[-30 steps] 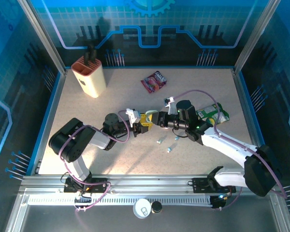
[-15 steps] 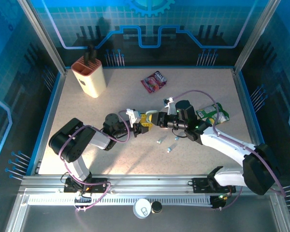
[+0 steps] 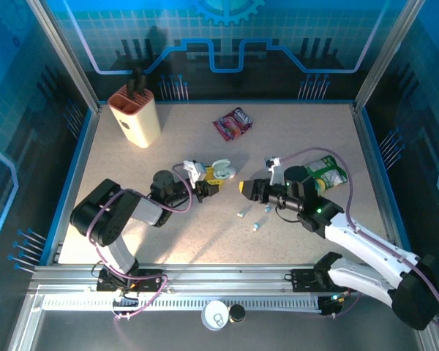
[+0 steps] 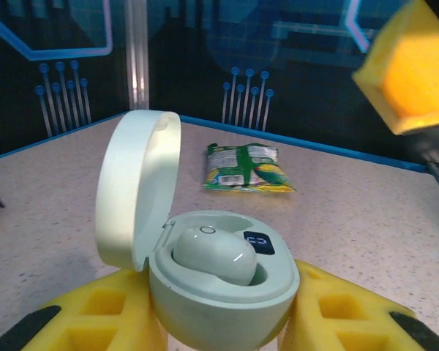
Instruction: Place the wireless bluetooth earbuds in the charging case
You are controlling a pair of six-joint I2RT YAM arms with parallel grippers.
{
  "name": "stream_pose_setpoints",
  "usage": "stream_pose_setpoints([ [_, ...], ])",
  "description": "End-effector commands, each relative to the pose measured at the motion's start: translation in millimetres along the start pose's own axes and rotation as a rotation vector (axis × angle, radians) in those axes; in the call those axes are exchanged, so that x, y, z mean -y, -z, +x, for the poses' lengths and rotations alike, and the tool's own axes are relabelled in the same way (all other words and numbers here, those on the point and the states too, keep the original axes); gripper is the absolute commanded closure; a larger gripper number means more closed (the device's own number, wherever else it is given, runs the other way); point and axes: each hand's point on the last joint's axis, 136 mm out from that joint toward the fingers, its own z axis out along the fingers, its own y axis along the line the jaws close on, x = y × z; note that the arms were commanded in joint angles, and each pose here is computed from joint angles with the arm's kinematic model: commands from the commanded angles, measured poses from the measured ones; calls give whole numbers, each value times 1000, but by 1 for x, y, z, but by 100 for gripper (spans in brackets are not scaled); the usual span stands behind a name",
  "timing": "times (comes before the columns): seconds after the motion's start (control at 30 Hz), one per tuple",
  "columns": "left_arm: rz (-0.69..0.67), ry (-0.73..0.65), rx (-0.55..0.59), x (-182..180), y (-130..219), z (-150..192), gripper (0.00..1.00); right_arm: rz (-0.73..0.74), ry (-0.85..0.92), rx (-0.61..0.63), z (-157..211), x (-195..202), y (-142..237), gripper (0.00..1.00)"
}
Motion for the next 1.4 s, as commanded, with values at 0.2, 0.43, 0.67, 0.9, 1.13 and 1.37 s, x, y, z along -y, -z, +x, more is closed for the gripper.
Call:
stream_pose_setpoints([
  [0.2, -22, -35, 56, -1, 14, -20, 65, 299, -312, -138, 74, 78, -10, 52],
  [0.43, -3, -25, 47, 1, 13, -16, 65, 294, -372, -200, 95, 75, -43, 53],
  [0.67, 1, -24, 38, 3, 14, -13, 65, 300, -415, -235, 108, 81, -64, 55],
  [0.9, 11, -20, 39, 5, 14, -13, 65, 302, -432, -251, 114, 87, -77, 58],
  [1.13, 13, -21, 41, 5, 13, -14, 65, 331, -425, -250, 115, 96, -74, 60],
  [1.37, 16, -19, 41, 6, 14, -14, 65, 347, -425, -239, 114, 108, -78, 70],
])
